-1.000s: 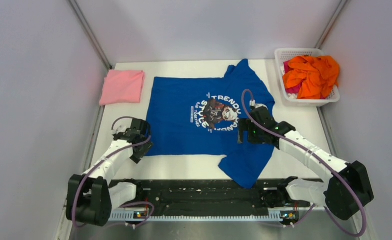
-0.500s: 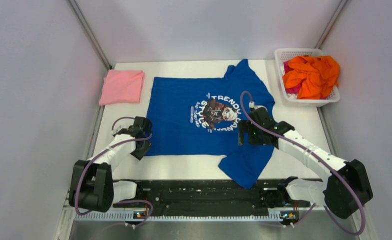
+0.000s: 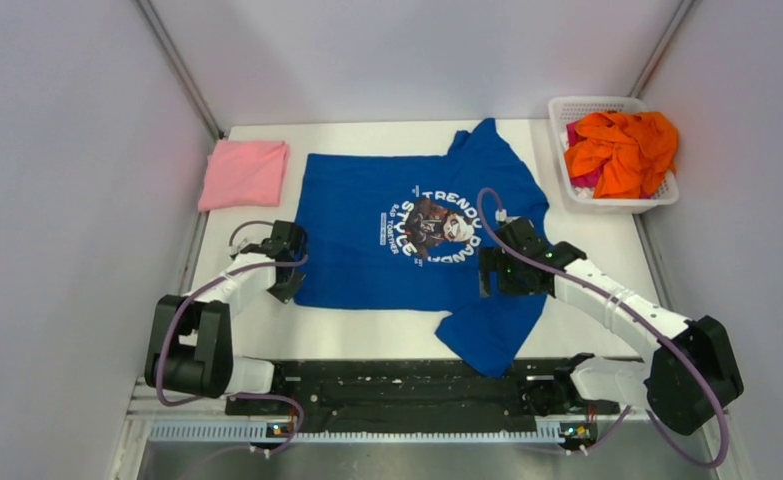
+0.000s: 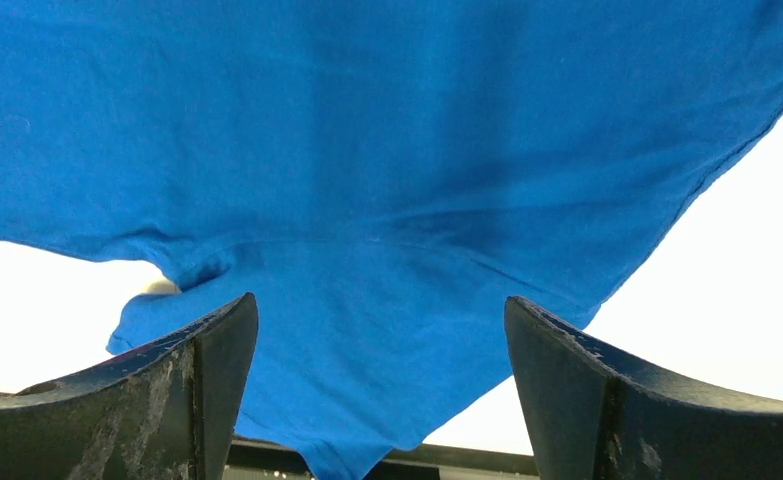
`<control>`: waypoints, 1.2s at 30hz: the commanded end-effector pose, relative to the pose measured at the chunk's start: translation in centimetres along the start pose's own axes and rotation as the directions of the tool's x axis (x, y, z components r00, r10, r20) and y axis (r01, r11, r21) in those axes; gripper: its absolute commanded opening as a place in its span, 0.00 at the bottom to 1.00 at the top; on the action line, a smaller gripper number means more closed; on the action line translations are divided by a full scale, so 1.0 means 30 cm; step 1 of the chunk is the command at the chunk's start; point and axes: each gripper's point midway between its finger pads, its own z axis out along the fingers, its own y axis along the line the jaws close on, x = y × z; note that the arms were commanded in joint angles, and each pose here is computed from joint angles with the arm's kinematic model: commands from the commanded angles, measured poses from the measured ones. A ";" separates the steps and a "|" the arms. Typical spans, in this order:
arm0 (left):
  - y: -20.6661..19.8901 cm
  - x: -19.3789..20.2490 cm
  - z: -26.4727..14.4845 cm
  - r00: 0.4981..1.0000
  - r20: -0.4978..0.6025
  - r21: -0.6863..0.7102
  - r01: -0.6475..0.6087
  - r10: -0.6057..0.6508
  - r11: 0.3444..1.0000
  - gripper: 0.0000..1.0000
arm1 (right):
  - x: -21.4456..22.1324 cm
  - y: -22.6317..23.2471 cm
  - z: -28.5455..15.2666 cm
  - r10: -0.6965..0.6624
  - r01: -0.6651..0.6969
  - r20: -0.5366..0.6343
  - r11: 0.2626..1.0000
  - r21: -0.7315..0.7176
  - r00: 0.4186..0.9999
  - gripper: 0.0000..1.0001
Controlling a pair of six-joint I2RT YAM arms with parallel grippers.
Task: Fold and stack the t-shirts
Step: Grab the side of the flattened tshirt closest away from the robot with both arms
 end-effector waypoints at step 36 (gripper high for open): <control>0.015 -0.008 -0.071 1.000 0.015 0.105 -0.015 0.014 0.994 0.00 | 0.361 0.105 0.035 -0.092 0.107 -0.097 0.982 0.158 0.991 0.04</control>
